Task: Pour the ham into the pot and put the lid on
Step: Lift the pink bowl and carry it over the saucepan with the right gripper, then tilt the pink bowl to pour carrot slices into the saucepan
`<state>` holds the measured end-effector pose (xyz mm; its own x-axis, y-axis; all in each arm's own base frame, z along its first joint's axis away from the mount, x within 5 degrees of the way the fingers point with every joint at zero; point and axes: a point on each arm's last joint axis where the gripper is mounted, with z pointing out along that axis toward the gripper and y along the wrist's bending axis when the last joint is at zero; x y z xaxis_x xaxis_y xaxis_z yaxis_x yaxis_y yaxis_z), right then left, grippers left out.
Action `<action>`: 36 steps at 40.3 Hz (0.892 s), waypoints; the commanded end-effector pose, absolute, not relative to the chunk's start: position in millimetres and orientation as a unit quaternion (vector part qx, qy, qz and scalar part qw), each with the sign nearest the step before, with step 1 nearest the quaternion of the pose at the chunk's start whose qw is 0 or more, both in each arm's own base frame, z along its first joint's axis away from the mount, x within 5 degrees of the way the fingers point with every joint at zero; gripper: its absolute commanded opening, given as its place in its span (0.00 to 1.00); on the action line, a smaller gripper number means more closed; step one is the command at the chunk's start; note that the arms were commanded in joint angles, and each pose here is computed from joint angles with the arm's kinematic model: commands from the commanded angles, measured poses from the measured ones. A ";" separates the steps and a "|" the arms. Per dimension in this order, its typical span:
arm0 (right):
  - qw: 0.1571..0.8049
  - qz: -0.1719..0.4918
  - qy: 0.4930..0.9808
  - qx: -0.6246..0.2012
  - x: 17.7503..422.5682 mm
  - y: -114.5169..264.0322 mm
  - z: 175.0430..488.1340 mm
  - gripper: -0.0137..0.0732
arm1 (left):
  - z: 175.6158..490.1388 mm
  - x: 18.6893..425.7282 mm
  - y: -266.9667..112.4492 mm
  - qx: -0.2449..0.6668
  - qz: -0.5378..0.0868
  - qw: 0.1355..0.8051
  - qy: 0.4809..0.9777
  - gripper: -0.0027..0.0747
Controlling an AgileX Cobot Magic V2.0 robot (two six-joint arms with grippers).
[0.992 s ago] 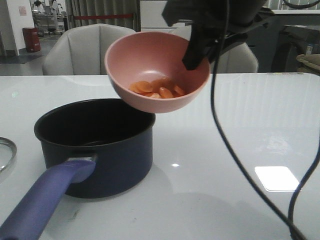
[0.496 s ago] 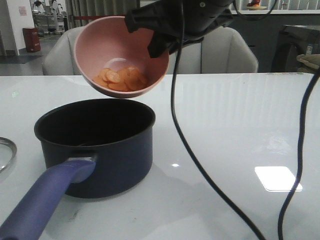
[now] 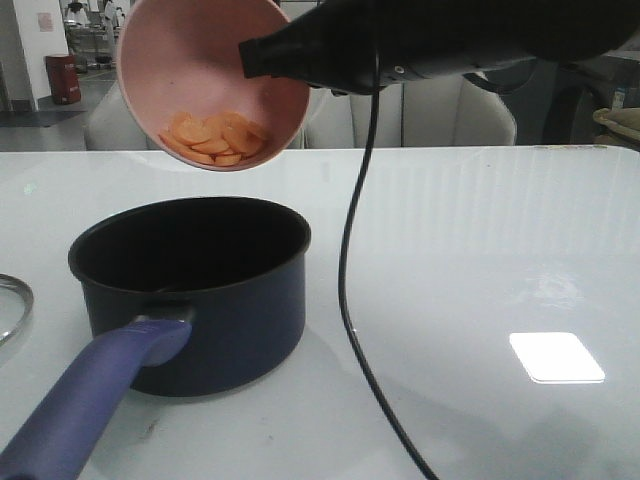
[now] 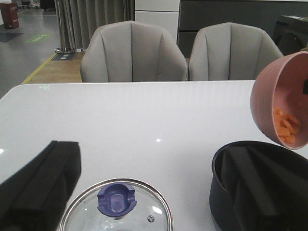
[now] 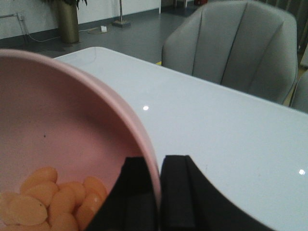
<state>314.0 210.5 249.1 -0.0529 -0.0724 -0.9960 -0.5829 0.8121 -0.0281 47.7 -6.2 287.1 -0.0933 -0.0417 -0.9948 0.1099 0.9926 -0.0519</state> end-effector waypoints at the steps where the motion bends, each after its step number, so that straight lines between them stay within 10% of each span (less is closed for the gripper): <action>1: 0.723 0.181 0.619 -0.249 311.8 212.7 278.4 0.32 | 302.7 46.9 -6.3 0.021 -0.065 0.705 0.705 0.86; 36: 0.865 0.047 0.416 -0.277 292.1 247.5 271.4 0.32 | 302.7 46.9 -6.3 0.021 -0.065 0.705 0.705 0.86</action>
<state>299.8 254.7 227.4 0.4753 -0.2780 -0.8347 -0.4295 0.7547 -0.4959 47.7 -6.2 287.1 -0.0933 -0.0417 -0.9948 0.1099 0.9926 -0.0519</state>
